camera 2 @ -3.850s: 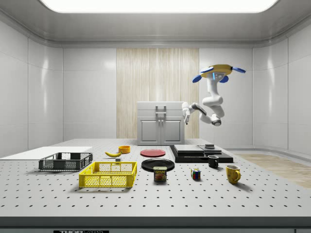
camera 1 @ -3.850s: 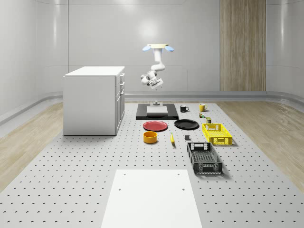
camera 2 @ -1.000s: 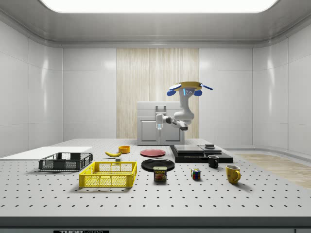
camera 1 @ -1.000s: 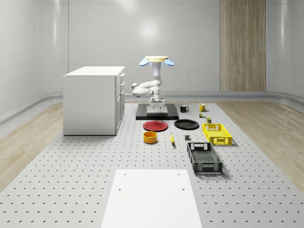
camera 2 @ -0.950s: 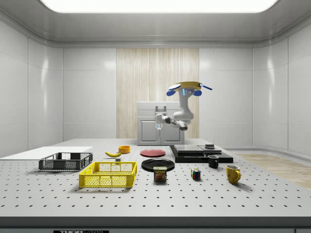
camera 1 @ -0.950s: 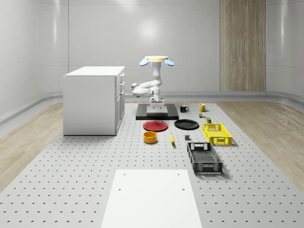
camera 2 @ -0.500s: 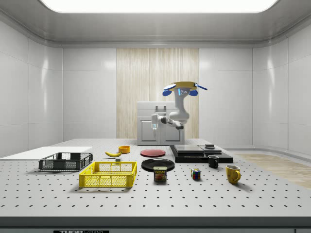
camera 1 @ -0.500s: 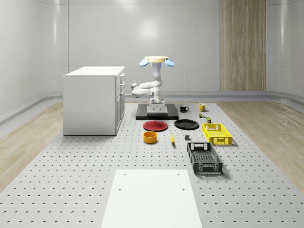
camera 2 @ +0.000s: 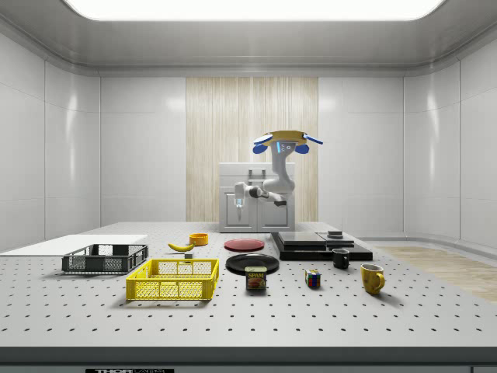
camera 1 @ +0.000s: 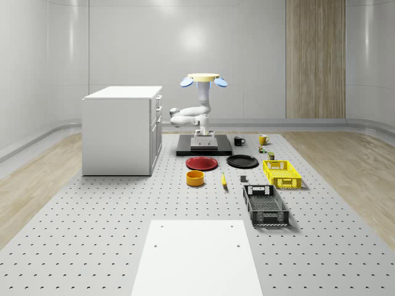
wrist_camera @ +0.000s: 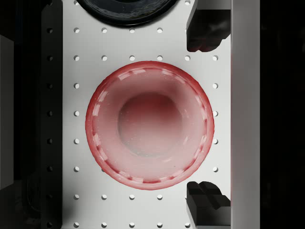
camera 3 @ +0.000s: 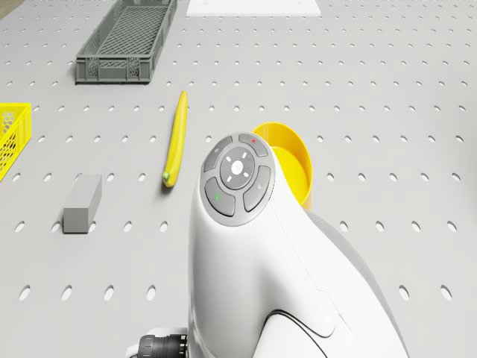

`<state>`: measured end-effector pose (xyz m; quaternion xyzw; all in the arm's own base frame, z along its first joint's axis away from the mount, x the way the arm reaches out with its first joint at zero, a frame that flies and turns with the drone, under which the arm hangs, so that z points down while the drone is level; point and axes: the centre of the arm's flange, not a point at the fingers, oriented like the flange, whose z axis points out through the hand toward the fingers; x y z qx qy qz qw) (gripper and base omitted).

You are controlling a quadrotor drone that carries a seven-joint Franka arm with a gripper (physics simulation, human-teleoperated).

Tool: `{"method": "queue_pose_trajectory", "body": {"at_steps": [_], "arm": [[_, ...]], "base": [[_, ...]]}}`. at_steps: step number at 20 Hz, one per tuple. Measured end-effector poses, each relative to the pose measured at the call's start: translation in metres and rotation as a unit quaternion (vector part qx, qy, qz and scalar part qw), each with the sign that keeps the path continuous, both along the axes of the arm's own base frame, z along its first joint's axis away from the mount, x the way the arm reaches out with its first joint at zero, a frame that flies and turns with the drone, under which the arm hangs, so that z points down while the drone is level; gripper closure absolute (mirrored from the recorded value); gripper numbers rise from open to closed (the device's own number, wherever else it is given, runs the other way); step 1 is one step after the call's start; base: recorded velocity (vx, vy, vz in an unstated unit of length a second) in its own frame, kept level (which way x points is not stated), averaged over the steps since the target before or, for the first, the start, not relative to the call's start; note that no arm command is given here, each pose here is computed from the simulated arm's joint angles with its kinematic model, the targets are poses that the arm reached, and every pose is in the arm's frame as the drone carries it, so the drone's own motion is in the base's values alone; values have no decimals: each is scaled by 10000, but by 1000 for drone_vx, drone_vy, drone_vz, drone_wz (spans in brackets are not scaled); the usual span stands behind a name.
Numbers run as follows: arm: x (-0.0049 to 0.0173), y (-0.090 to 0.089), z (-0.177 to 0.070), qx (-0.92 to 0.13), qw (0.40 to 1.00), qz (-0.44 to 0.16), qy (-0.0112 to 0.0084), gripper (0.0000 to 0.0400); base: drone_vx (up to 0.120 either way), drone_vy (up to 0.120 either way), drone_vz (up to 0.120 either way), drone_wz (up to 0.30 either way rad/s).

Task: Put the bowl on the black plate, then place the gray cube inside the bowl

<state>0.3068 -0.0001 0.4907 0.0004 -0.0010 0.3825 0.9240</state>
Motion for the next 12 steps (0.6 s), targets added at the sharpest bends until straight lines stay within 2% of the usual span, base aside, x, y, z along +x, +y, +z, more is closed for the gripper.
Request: {"method": "queue_pose_trajectory", "body": {"at_steps": [4, 12], "arm": [[0, 0, 0, 0, 10000, 0, 0, 0], [0, 0, 0, 0, 10000, 1, 0, 0]], "base": [[120, 0, -10, 0], [120, 0, -120, 0]]}}
